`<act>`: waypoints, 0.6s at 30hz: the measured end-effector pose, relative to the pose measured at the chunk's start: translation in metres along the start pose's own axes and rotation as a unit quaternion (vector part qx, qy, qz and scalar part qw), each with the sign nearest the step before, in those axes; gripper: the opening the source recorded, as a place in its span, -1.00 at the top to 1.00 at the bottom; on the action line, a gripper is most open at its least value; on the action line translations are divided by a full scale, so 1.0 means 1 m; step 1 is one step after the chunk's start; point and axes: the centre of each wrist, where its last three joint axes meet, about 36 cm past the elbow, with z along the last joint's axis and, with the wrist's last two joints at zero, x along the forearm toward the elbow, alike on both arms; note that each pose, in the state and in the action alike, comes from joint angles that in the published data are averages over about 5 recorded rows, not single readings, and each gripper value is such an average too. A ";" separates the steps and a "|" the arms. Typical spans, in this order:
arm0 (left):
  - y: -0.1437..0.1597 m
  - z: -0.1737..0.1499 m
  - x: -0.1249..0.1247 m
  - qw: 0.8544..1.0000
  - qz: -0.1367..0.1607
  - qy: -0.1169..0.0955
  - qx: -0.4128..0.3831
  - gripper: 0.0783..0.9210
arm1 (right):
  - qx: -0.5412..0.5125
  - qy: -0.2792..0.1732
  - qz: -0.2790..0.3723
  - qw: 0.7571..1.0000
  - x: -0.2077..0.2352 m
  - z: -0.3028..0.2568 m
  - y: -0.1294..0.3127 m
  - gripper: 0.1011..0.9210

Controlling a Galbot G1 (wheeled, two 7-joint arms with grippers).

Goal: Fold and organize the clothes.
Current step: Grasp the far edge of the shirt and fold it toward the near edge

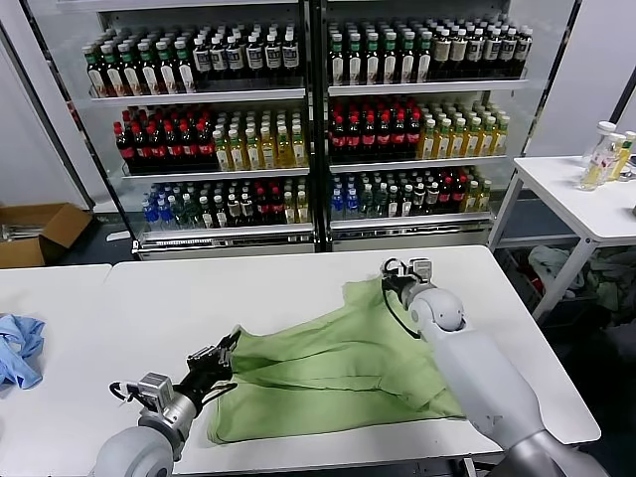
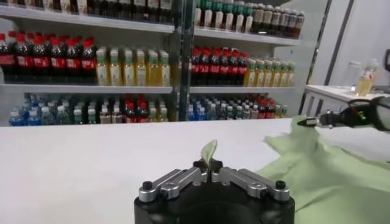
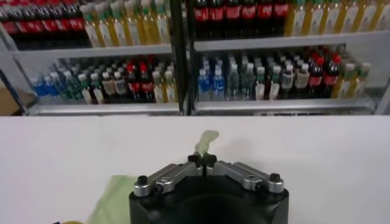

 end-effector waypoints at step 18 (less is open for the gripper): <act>0.005 0.002 0.010 1.000 -0.008 -0.001 0.004 0.98 | 0.011 -0.087 -0.016 0.996 0.129 0.036 -0.008 0.99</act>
